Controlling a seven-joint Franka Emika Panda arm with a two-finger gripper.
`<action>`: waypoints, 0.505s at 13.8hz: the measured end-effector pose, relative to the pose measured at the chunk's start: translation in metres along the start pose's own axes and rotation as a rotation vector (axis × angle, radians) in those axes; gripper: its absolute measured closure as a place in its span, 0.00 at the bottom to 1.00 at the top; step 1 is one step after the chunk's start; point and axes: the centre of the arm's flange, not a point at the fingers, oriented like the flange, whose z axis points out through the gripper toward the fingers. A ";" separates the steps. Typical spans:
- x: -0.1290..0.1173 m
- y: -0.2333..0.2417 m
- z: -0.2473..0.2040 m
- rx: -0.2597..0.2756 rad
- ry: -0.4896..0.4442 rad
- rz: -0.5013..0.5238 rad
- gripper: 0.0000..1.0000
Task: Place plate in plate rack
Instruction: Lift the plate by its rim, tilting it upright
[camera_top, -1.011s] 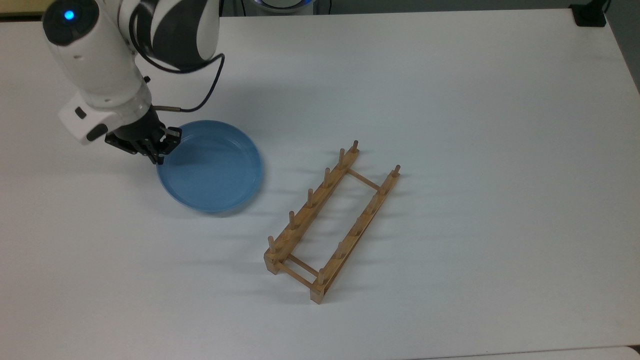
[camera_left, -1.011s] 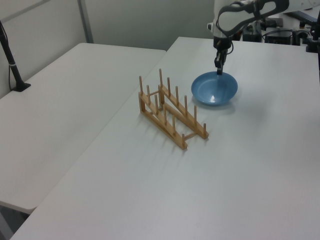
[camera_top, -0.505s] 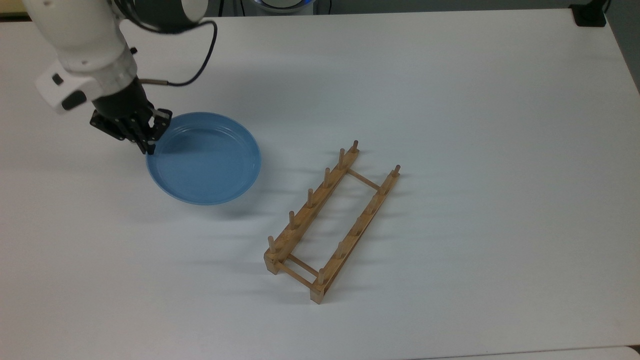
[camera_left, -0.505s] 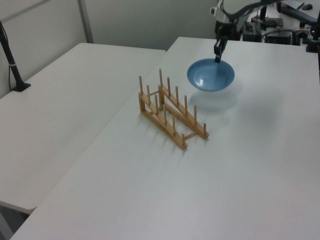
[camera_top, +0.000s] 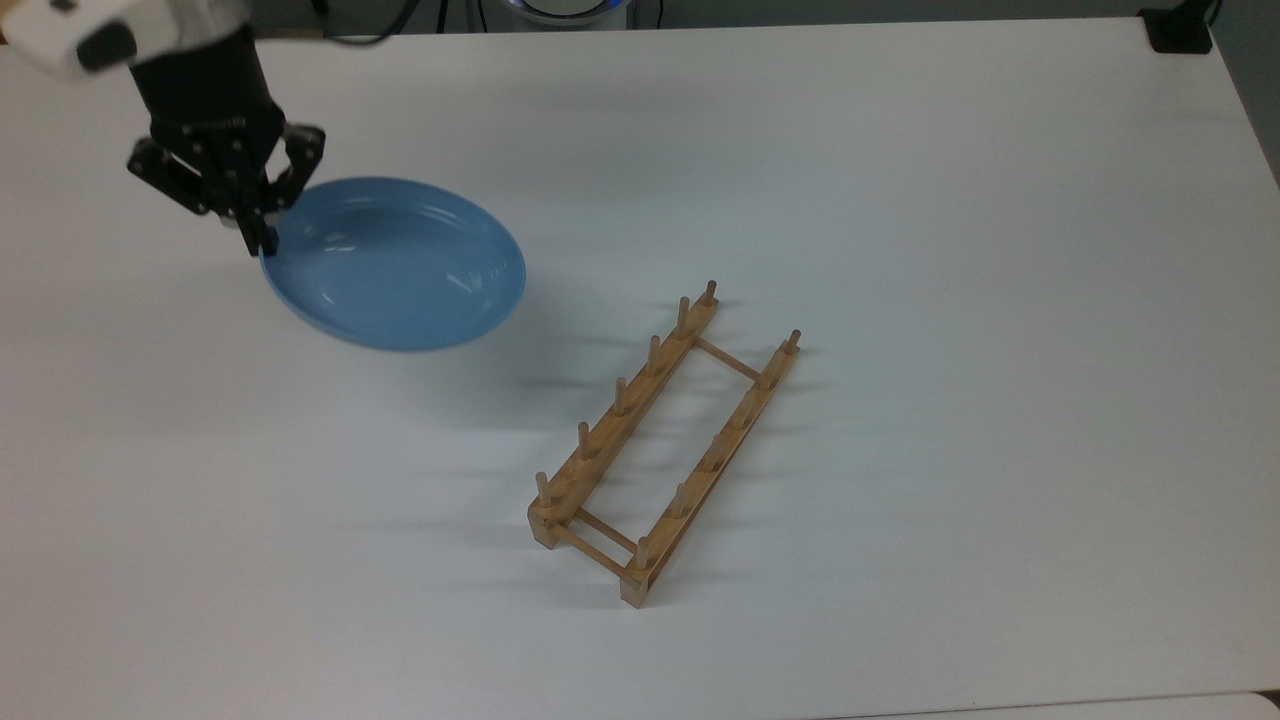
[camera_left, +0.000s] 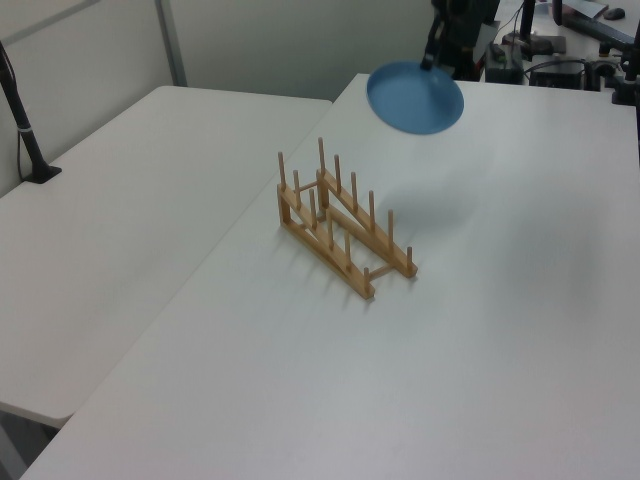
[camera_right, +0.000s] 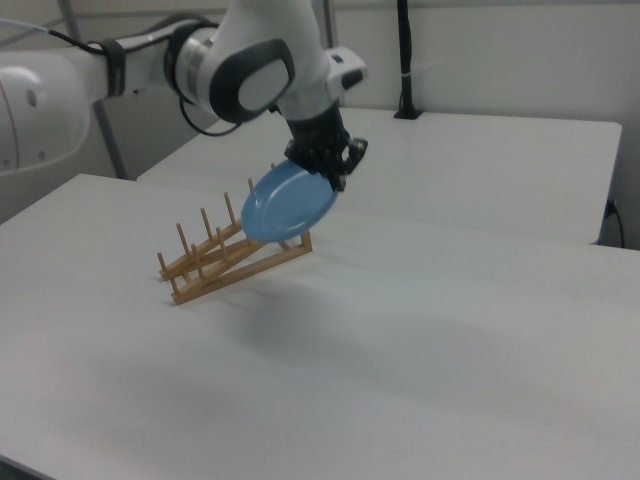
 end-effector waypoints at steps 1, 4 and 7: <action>0.004 -0.003 -0.013 -0.008 0.021 -0.043 0.96; 0.026 -0.021 -0.053 -0.087 0.095 -0.196 0.96; 0.055 -0.072 -0.069 -0.202 0.151 -0.344 0.96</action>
